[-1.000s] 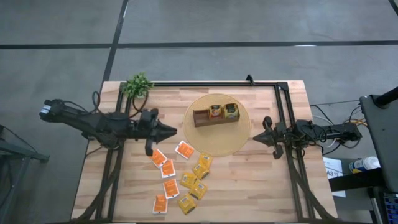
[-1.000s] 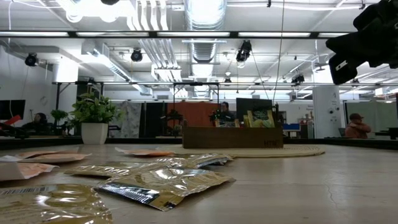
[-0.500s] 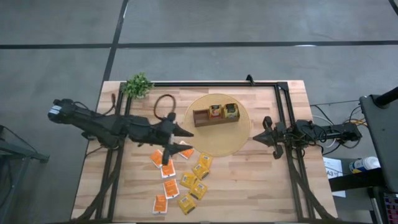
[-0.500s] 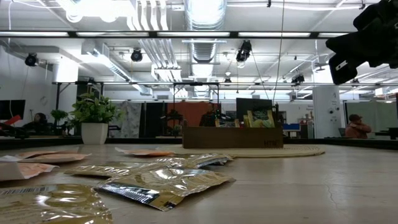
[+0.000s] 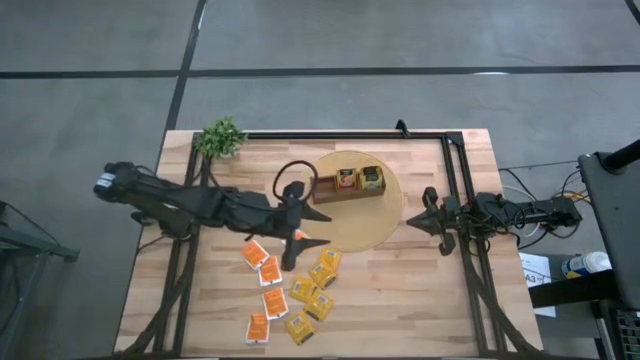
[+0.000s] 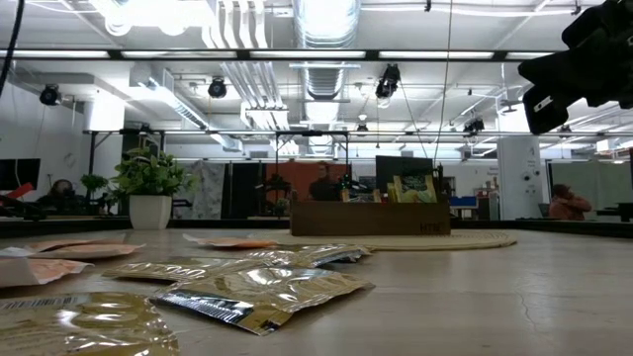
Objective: Pick & Place Tea
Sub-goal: Put the orange tea bag into the middle section of the wooden organizer
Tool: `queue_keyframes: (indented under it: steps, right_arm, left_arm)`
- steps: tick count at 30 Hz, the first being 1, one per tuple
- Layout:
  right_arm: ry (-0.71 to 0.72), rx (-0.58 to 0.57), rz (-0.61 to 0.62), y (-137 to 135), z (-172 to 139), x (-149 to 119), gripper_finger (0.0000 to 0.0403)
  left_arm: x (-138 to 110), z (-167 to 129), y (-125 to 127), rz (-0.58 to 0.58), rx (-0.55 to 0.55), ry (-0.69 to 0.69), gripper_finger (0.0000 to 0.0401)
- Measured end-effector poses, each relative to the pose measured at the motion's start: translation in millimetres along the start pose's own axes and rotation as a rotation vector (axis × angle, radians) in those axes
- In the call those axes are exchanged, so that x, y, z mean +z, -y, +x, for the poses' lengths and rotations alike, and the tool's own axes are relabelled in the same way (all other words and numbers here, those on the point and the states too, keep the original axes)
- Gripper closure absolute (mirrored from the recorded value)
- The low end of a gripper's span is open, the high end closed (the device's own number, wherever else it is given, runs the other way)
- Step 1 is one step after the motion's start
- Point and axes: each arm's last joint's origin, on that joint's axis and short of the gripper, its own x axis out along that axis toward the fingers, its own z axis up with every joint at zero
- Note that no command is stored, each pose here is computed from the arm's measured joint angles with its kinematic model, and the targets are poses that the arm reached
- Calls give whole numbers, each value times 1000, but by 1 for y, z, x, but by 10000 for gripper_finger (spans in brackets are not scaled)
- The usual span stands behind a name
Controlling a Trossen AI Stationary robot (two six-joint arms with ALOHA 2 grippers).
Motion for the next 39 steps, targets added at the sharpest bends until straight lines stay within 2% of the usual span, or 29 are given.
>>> queue_keyframes:
  steps: [3, 7, 12, 17, 28, 32, 36, 39]
  right_arm:
    - [-1, 0, 0, 0, 0, 0, 394]
    - [-1, 0, 0, 0, 0, 0, 394]
    - [-4, -1, 0, 0, 0, 0, 394]
    - [-6, -2, 0, 0, 0, 0, 394]
    - [-7, -2, 0, 0, 0, 0, 394]
    - [-6, -2, 0, 0, 0, 0, 394]
    - [-6, -2, 0, 0, 0, 0, 394]
    - [-6, -2, 0, 0, 0, 0, 394]
  left_arm:
    - [4, 8, 1, 4, 12, 18, 176]
    - [-2, 18, 2, -55, 20, -20, 176]
    - [-18, 26, 3, -40, -6, -153, 176]
    - [-39, 33, 1, 2, 12, -317, 176]
    - [-71, 58, -8, -29, 76, -493, 176]
    - [-80, 63, -8, -130, 108, -546, 176]
    - [-84, 69, -3, -353, 124, -606, 176]
    - [-83, 72, 2, -475, 118, -649, 176]
